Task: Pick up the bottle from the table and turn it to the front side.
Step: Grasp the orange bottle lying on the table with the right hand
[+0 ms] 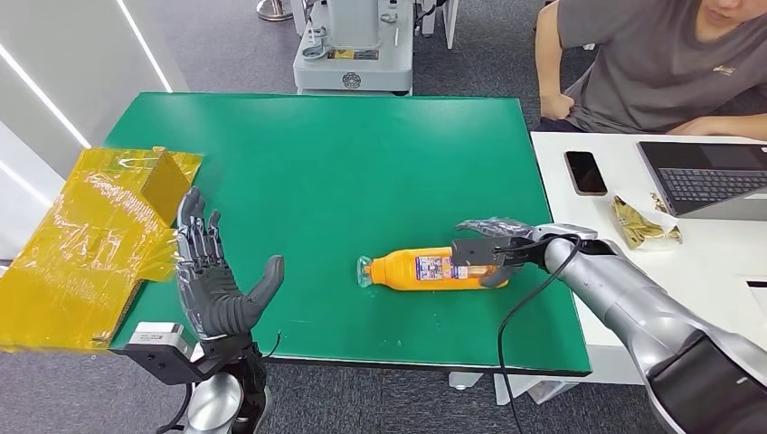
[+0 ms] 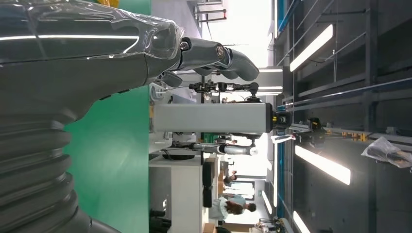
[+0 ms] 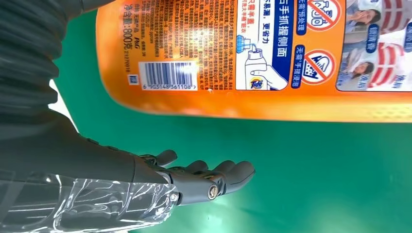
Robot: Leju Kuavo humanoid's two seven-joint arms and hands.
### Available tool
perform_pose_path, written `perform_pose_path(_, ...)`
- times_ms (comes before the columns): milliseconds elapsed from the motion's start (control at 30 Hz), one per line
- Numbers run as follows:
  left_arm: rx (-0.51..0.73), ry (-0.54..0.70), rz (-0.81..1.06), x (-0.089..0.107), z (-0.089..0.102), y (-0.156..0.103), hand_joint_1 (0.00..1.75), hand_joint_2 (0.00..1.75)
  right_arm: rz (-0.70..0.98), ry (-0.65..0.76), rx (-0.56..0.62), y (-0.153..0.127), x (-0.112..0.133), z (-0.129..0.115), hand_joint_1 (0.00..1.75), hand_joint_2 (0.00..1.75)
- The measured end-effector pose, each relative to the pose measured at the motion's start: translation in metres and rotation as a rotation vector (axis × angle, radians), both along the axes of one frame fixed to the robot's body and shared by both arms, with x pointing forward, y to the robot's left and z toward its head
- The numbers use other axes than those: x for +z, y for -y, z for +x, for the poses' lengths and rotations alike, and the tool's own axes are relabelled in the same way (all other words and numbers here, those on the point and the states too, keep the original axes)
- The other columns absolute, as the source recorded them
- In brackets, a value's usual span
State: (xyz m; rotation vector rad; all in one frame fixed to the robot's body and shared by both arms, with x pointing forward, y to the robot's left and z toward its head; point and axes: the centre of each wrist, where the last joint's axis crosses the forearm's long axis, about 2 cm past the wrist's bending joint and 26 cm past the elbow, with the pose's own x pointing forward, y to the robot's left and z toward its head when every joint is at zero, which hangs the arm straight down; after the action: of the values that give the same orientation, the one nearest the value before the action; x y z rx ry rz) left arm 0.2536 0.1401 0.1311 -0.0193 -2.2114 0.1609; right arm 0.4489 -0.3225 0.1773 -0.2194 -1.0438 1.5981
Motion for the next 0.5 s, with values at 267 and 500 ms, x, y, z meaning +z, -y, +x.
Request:
perform_pose_path(267,0.004,-0.001,0.000,0.000,0.000,0.000,0.00,1.75,0.000,-0.017,0.001,0.002,-0.006,-0.003,0.00,1.75)
perform_pose_path(500,0.006,-0.002,0.000,0.000,0.000,0.000,0.00,1.75,-0.010,-0.016,-0.006,0.008,-0.012,-0.007,0.00,1.75)
